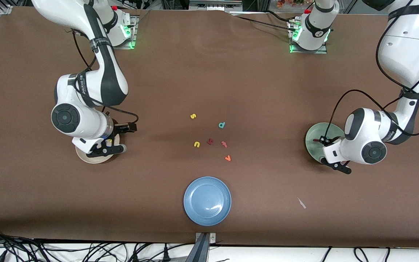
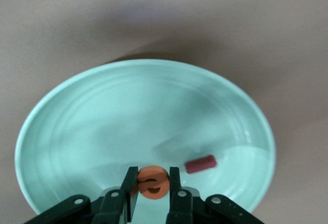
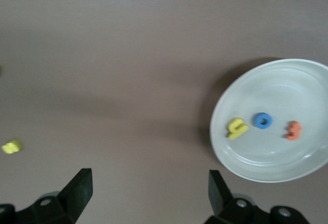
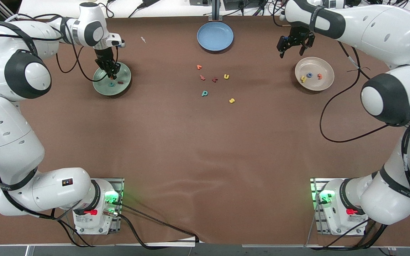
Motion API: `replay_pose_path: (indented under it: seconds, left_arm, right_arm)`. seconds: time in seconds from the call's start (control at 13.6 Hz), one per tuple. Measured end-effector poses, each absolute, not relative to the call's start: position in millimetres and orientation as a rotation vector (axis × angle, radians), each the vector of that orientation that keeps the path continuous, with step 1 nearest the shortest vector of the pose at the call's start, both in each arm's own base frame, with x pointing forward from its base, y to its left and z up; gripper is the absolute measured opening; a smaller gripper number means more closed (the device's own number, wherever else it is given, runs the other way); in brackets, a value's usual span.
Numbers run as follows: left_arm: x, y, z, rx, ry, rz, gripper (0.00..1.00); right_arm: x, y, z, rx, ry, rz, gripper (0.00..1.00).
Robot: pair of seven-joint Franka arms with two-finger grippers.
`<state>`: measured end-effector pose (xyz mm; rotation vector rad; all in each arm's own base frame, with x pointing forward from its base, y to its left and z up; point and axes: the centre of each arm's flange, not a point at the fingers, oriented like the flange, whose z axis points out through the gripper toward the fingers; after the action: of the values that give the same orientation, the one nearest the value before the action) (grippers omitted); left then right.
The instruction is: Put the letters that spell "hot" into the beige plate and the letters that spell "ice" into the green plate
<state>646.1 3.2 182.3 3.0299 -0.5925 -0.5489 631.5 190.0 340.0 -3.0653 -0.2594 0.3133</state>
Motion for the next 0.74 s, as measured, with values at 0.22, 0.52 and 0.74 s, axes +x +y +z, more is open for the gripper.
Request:
replay_pose_path:
  seconds: [0.22, 0.52, 0.74]
  left_arm:
    - [647, 3, 176, 3.026, -0.592, -0.536, 0.26]
    - [656, -2, 186, 3.034, -0.601, -0.475, 0.52]
    - [669, -8, 219, 3.055, -0.613, -0.386, 0.81]
  right_arm:
    - [641, 156, 358, -3.027, -0.224, 0.278, 1.0]
    - [646, 110, 428, -3.028, -0.147, 0.109, 1.0]
    - [633, 76, 491, -3.017, -0.093, 0.007, 1.0]
